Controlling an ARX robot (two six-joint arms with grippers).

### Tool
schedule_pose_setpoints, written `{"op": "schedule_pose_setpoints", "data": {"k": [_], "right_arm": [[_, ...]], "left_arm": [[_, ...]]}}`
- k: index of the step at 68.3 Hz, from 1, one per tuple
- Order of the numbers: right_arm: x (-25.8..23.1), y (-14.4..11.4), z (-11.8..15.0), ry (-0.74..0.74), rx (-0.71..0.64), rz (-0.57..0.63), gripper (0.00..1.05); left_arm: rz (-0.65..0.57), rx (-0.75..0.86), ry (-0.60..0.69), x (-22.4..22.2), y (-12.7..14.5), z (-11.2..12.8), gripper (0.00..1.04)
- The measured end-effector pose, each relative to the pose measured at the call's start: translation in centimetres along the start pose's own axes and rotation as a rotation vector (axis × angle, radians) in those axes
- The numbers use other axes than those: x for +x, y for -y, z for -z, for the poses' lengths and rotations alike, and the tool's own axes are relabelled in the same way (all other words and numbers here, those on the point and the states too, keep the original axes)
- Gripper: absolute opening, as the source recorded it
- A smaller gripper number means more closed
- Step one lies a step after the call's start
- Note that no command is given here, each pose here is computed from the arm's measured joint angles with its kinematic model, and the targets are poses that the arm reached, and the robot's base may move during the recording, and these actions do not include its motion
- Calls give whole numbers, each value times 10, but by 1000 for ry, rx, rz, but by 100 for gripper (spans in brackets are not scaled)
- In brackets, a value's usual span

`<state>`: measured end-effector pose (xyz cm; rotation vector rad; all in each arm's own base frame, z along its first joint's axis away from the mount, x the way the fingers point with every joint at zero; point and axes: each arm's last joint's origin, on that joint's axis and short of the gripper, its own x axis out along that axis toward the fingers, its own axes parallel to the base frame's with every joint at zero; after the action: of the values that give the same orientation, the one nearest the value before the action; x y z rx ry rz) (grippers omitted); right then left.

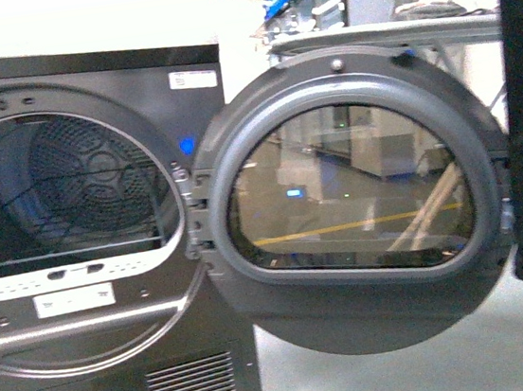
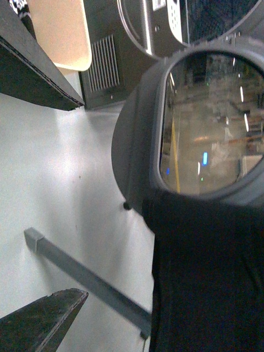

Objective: Move hamper under clothes hanger

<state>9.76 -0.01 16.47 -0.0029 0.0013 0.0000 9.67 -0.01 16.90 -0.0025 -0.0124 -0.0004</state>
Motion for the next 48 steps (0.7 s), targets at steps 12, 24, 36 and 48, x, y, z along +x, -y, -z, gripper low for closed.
{"op": "schedule_pose_setpoints", "data": {"k": [12, 24, 36, 48], "right_arm": [[0, 0, 0, 0, 0, 0, 97], [0, 0, 0, 0, 0, -9, 97], [0, 0, 0, 0, 0, -1, 97], [0, 0, 0, 0, 0, -1, 97]], "left_arm": [[1, 0, 0, 0, 0, 0, 98], [-5, 0, 1, 0, 0, 0, 98], [0, 0, 1, 0, 0, 0, 98], [0, 0, 1, 0, 0, 0, 98]]}}
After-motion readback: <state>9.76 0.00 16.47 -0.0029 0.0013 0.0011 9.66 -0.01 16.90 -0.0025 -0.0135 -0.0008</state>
